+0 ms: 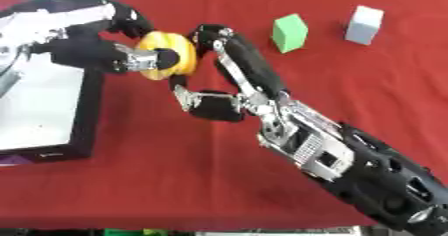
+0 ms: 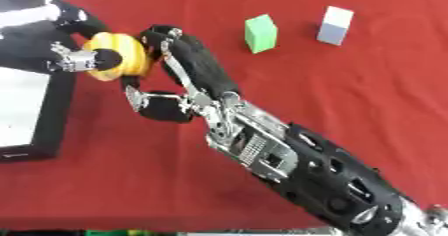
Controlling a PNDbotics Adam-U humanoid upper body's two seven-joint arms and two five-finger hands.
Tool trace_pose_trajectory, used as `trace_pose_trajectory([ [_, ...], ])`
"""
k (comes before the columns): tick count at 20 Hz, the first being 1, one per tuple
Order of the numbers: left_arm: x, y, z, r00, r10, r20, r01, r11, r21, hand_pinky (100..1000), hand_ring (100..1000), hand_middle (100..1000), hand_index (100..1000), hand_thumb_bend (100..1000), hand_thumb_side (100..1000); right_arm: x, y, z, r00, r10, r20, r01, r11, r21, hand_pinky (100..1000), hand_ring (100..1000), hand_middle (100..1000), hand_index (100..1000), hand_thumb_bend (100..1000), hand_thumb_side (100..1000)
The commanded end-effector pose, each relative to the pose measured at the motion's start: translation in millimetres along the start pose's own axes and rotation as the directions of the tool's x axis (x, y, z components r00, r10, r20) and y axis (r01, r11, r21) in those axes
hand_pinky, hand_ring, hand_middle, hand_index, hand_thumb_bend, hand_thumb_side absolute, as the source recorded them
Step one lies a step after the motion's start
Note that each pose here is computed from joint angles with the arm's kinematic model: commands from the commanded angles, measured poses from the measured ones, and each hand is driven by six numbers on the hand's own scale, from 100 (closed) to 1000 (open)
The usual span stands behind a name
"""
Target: Pick up the objects with one hand, pass them to the other hand, and then place them into the box on the other side of the table.
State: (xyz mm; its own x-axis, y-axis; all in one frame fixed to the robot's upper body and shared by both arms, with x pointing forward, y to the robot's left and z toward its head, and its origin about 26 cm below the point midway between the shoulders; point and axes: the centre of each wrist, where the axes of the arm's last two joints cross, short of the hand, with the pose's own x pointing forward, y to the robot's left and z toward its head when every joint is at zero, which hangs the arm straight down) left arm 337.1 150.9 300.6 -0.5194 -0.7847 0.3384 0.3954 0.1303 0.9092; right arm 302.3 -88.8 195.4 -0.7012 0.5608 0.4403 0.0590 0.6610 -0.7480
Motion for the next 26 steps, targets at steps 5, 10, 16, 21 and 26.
trace_pose_trajectory([
  [5, 5, 5.6, 1, 0.99, 0.064, -0.129, -0.084, 0.984, -0.157, 943, 865, 773, 830, 386, 738, 8, -7.5, -2, 1.0, 0.01, 0.029, -0.01, 1.0, -0.019, 744, 607, 606, 638, 100, 204],
  [10, 2, 3.6, -2, 0.987, 0.042, -0.153, -0.065, 0.987, -0.148, 935, 861, 767, 825, 371, 730, 9, -8.7, -1, 0.999, 0.004, 0.033, -0.004, 1.0, -0.022, 742, 605, 606, 637, 100, 205],
  [16, 1, 3.0, -6, 0.987, 0.052, -0.154, -0.071, 0.99, -0.124, 895, 830, 707, 739, 174, 625, 11, -9.0, 0, 0.999, -0.001, 0.036, 0.001, 1.0, -0.018, 741, 604, 605, 636, 100, 206],
  [21, 0, 4.3, -8, 0.984, 0.114, -0.14, -0.128, 0.986, -0.102, 819, 679, 566, 631, 100, 355, 10, -8.1, 0, 1.0, -0.002, 0.029, 0.003, 1.0, -0.007, 739, 611, 615, 647, 100, 158],
  [26, -1, 2.6, -10, 0.979, 0.168, -0.117, -0.18, 0.978, -0.102, 789, 609, 474, 475, 100, 250, 7, -7.0, 0, 1.0, -0.002, 0.009, 0.002, 1.0, 0.007, 743, 636, 663, 701, 100, 100],
])
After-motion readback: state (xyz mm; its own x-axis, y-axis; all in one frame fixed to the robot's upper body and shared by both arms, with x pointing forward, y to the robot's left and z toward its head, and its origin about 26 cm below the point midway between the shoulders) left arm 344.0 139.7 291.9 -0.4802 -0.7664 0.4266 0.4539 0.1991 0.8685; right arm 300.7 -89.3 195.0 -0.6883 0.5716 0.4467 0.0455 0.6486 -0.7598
